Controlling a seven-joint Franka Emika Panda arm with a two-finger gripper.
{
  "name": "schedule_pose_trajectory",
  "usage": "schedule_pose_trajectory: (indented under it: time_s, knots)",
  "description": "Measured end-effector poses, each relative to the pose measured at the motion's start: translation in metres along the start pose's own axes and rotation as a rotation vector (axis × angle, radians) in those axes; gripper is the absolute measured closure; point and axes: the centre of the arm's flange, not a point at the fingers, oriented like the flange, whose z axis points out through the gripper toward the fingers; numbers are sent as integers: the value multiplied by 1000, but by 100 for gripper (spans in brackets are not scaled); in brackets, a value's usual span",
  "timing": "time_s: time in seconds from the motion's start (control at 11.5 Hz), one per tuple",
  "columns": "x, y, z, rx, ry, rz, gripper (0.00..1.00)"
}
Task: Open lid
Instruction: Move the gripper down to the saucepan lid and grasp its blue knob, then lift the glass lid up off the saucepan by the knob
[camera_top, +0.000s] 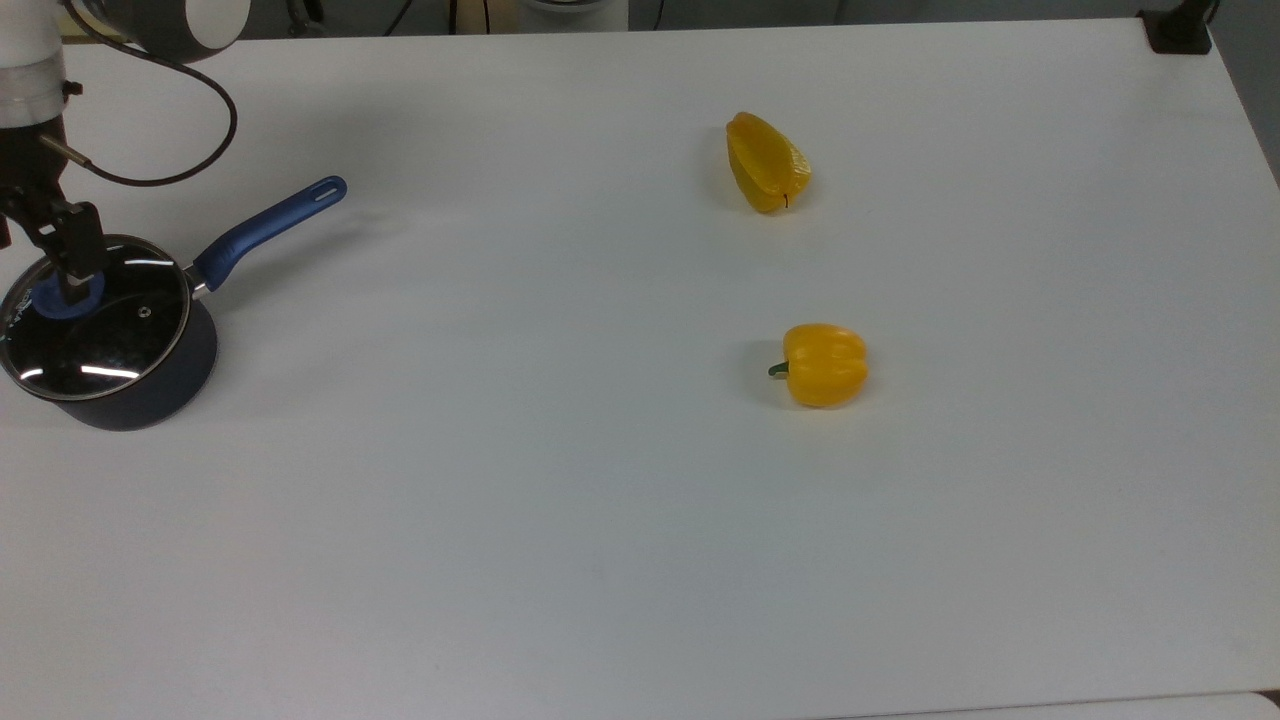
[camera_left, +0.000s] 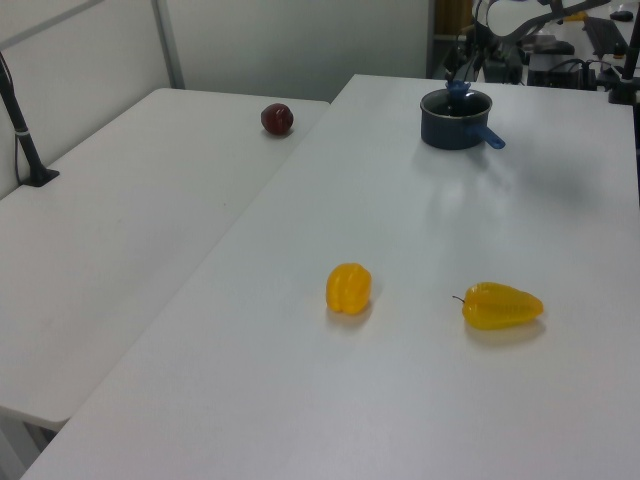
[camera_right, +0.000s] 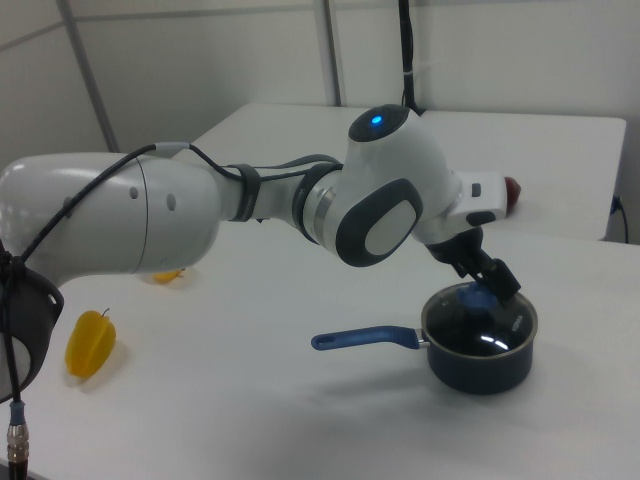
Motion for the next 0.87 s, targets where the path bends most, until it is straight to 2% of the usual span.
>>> schedule_pose_trajectory:
  time_s: [0.17, 0.35, 0.52, 0.87]
  knots:
    - [-1, -13, 1, 9, -1, -15, 0]
    - [-3, -22, 5, -11, -7, -51, 0]
    - [-6, -19, 12, -31, -16, -70, 0]
    - [-10, -19, 21, -32, -32, -71, 0]
